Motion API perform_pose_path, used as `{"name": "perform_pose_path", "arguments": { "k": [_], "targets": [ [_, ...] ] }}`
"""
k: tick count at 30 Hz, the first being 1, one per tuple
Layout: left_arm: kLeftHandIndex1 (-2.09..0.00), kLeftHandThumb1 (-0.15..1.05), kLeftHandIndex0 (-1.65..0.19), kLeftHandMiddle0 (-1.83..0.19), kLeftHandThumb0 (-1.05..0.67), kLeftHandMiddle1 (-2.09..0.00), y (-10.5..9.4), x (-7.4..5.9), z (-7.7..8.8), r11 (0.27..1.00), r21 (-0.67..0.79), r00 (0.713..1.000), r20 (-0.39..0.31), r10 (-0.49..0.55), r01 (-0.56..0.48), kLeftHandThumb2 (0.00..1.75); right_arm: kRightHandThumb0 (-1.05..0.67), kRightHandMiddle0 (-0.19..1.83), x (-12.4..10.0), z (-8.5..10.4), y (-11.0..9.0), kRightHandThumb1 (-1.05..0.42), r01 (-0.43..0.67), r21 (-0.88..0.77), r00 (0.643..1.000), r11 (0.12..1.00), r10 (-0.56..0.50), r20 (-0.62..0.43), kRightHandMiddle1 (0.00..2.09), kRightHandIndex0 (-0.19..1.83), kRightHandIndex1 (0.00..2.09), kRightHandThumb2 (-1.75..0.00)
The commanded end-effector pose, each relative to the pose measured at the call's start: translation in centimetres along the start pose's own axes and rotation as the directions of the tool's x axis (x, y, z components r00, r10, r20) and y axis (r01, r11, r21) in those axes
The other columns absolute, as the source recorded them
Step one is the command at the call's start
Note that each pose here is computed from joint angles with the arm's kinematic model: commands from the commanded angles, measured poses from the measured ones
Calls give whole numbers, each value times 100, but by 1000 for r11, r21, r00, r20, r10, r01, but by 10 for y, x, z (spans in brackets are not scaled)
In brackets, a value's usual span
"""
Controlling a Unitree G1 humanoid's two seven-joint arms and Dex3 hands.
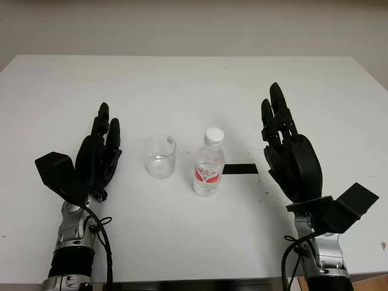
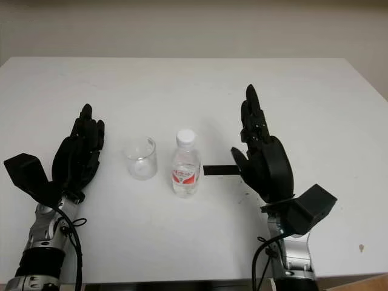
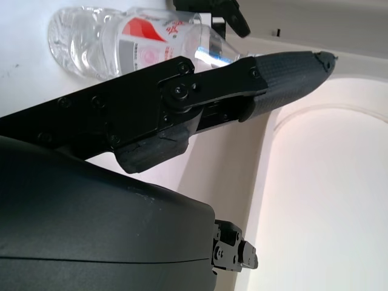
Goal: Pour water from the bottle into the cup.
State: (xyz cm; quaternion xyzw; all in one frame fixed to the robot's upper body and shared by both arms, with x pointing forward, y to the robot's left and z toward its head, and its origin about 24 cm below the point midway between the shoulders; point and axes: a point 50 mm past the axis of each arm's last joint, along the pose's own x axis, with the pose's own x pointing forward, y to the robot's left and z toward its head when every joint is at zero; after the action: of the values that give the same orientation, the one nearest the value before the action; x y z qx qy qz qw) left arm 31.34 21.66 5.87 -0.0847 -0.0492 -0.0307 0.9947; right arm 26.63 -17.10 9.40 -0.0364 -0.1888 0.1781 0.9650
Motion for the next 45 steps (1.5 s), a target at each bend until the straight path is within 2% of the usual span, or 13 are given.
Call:
{"name": "perform_pose_path", "arguments": {
  "k": [1,5,15,25,32,45],
  "targets": [
    [-5,105,17,16,-74,-5,-4,5,6,1000,4,1000,23,-16,16,49,-105,-19,-1,1,3,-103,-24,-11,999,1000,23,-24,0,-19,0,-10],
    [-4,105,18,17,-75,-5,-4,5,6,1000,-1,1000,23,-16,16,47,-105,-19,2,-6,11,-101,-38,24,998,999,40,-57,0,-19,0,-7],
    [-5,105,17,16,-75,-5,-6,5,6,1000,5,1000,27,-9,9,48,-105,-19,15,-41,39,-95,-86,102,979,991,103,-173,0,-19,0,-4],
    [-5,105,17,16,-74,-5,-7,5,4,1000,-6,1000,30,-4,5,49,-102,-19,20,-40,47,-91,-219,44,956,975,224,-190,0,-19,0,-4],
    [-5,105,18,16,-72,-5,-8,5,2,1000,-23,999,34,-6,7,49,-104,-19,21,-38,50,-91,-266,-6,945,964,260,-196,0,-19,0,-5],
    [-5,105,17,16,-72,-6,-11,5,1,999,-32,999,38,-5,7,47,-100,-19,23,-36,53,-87,-247,24,956,969,248,-154,0,-19,0,-5]
  ]
}}
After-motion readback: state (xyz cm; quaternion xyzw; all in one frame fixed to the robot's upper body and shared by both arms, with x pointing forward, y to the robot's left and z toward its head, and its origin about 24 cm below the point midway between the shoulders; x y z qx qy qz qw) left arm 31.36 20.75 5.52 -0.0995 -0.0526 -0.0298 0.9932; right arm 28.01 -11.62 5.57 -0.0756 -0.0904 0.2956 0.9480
